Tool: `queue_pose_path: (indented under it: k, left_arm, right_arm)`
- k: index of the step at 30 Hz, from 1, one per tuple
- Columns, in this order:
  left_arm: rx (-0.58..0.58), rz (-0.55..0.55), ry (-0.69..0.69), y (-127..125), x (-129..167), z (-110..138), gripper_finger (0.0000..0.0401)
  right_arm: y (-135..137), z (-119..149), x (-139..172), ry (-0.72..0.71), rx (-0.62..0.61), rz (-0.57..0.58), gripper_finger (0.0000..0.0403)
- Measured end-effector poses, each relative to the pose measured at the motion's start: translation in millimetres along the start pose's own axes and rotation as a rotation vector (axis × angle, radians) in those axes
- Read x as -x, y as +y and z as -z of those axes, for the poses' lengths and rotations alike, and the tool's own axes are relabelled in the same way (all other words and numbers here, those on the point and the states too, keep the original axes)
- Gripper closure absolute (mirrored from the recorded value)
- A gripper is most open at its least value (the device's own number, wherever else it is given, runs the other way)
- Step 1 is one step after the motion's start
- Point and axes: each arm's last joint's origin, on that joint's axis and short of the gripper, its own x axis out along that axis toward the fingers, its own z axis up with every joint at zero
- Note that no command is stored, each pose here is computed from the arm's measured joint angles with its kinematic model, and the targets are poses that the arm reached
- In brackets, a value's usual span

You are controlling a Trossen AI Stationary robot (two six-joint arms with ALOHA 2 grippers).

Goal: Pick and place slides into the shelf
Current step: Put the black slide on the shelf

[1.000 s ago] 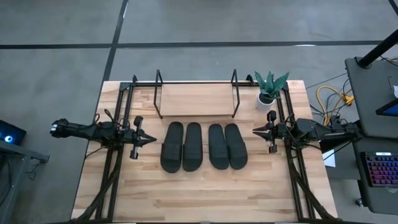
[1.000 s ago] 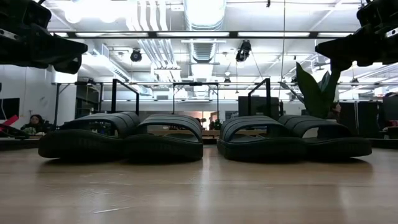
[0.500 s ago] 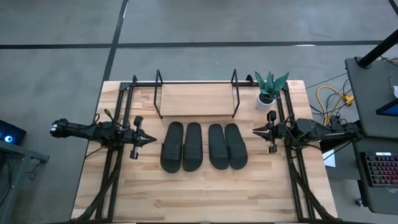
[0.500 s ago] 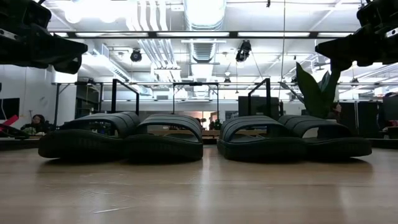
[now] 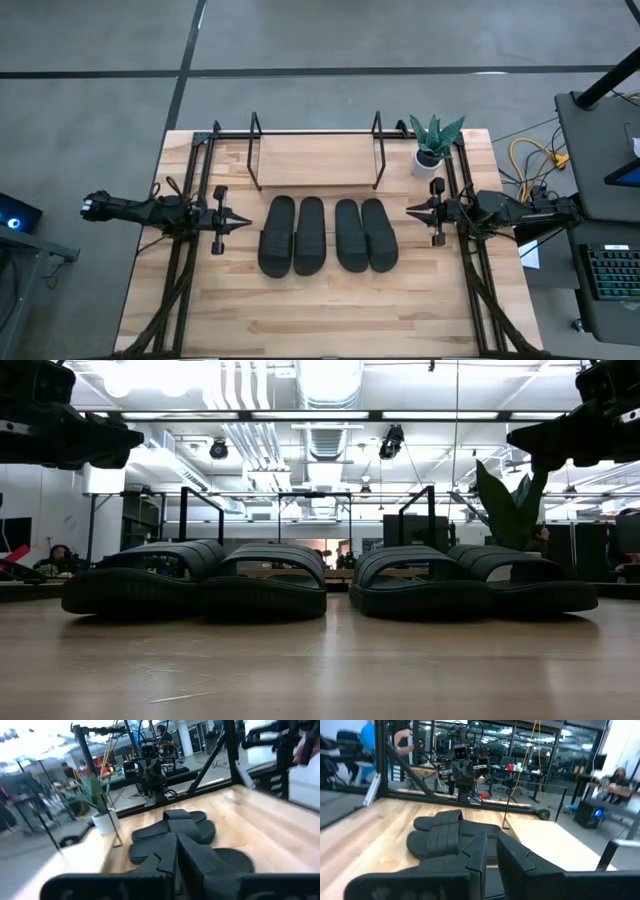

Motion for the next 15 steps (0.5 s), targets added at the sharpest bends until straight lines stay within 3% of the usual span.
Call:
queue_pose_path:
  k: [3, 10, 15]
  left_arm:
    - [-0.050, -0.001, 0.000, 0.0, 0.0, 0.0, 0.0401]
    - [-0.044, -0.010, -0.017, 0.6, 0.0, -1.7, 0.0401]
    - [-0.006, -0.115, -0.235, 8.7, 2.5, -23.7, 0.0401]
  right_arm:
    - [0.0, -0.1, 0.0, -0.001, 0.054, 0.000, 0.0371]
    - [0.0, -0.1, 0.0, 0.000, 0.062, 0.000, 0.0371]
    - [-1.1, -5.3, 0.1, -0.052, 0.143, 0.018, 0.0371]
